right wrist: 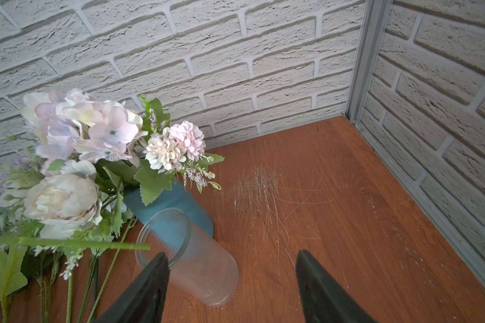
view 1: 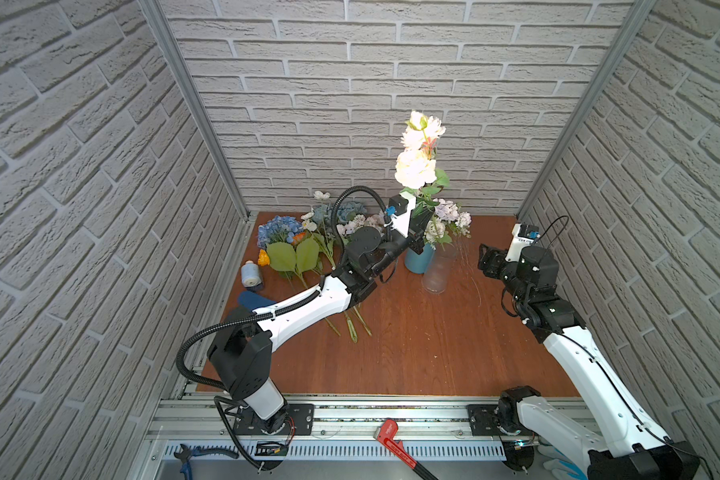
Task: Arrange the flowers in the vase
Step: 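Open the right gripper and draw it back while the left gripper lifts the rose, then carry the rose stem with the left gripper over the teal vase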
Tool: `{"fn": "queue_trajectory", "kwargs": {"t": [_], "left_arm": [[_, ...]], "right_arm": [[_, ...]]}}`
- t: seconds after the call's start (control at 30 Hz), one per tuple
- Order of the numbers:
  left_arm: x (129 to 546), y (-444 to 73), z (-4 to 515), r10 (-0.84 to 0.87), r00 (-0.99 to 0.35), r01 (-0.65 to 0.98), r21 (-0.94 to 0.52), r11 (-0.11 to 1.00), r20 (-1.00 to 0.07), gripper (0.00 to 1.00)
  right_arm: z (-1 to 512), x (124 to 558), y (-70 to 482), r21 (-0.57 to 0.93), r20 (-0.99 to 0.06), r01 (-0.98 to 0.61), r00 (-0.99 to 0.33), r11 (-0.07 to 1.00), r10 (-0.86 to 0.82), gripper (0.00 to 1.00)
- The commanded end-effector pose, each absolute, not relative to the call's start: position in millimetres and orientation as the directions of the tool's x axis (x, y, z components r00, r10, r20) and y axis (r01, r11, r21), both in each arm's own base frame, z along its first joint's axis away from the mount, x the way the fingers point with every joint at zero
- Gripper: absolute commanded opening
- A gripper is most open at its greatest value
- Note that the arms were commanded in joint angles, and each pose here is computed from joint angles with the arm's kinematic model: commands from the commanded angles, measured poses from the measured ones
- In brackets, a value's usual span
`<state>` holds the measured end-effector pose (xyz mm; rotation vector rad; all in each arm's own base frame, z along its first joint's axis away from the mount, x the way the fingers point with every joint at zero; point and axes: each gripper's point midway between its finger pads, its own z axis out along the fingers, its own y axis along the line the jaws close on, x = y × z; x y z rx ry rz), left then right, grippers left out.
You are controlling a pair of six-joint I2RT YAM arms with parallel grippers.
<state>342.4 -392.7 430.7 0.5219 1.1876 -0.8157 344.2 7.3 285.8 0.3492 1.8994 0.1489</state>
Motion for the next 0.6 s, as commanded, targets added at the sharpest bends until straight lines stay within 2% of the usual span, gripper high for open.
{"fn": "queue_trajectory", "kwargs": {"t": [0.0, 0.23, 0.57], "left_arm": [[350.2, -400.8, 435.6, -0.236, 0.247, 0.759, 0.036, 0.651, -0.940, 0.00], [370.0, -397.8, 437.3, -0.173, 0.357, 0.658, 0.116, 0.744, -0.918, 0.00], [367.7, -388.1, 459.5, -0.150, 0.422, 0.620, 0.164, 0.768, -0.894, 0.00]], "right_arm": [[298.5, 347.3, 9.0, 0.307, -0.906, 0.139, -0.261, 0.942, 0.334, 0.73], [297.7, 348.4, 13.8, 0.313, -0.904, 0.112, -0.268, 0.943, 0.332, 0.72], [285.3, 353.7, 15.6, 0.315, -0.896, 0.111, -0.292, 0.943, 0.334, 0.72]]}}
